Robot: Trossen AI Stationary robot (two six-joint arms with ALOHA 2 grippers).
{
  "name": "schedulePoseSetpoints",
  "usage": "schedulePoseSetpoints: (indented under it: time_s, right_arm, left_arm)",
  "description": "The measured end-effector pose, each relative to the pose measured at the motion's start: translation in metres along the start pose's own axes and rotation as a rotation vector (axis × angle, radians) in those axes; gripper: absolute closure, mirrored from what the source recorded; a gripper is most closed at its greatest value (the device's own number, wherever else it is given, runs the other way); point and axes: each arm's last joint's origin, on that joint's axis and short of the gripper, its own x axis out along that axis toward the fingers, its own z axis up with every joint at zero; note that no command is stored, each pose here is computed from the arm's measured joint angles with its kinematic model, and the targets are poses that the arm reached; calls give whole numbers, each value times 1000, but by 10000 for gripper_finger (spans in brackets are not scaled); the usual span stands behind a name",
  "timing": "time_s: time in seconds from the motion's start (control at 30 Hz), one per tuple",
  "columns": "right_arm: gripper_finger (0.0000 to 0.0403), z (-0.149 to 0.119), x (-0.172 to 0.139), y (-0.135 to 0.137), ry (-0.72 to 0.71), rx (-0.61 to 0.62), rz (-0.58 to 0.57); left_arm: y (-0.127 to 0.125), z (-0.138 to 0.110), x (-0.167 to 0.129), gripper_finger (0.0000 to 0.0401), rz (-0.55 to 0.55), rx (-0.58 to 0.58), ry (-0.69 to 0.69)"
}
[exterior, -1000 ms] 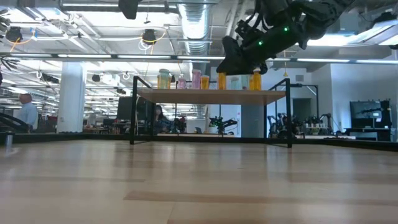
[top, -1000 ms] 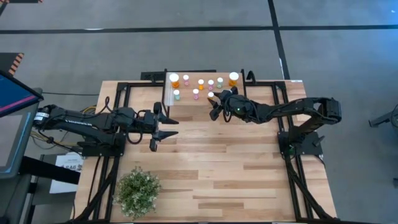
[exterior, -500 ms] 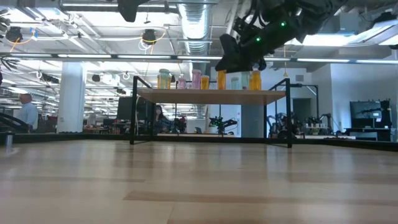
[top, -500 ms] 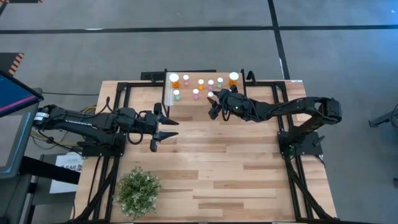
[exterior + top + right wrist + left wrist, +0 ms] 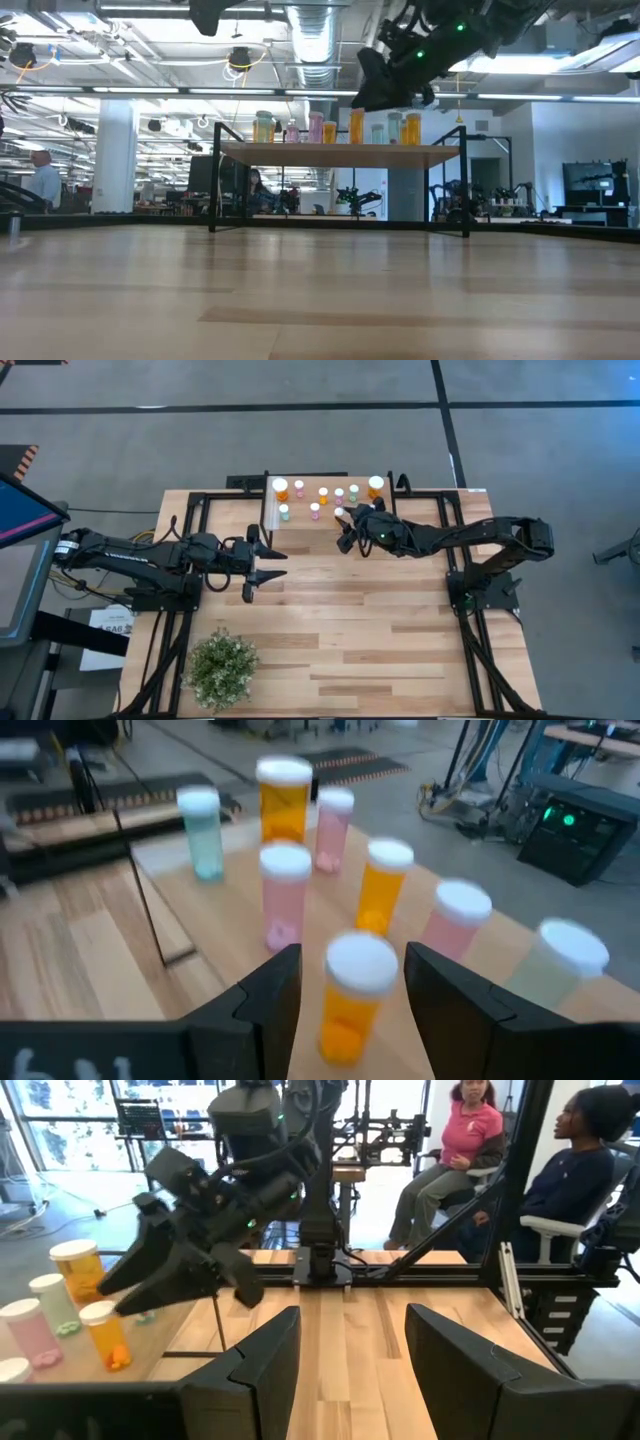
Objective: Pick and place medicine bottles onto shelf by color
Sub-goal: Return to Home Position
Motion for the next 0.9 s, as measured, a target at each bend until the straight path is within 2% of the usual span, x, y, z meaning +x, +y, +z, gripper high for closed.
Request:
schedulePoseSetpoints:
  time_s: [0.17, 0.33, 0.6, 0.8, 0.9]
  right_arm:
    - [206, 10, -14, -4, -23, 6, -26]
    - [206, 22, -35, -7, -42, 10, -3]
    - [221, 39, -91, -2, -83, -138, 177]
    - [253, 25, -131, -9, -130, -191, 281]
    - [276, 13, -148, -19, -163, -172, 320]
  left_arm:
    - [0, 0, 0, 231, 1, 0, -1]
    - [0, 1, -1, 231, 1, 11, -7]
    - [2, 12, -30, 231, 0, 31, -37]
    - [4, 15, -59, 231, -1, 29, -72]
    - [5, 5, -71, 231, -1, 27, -101]
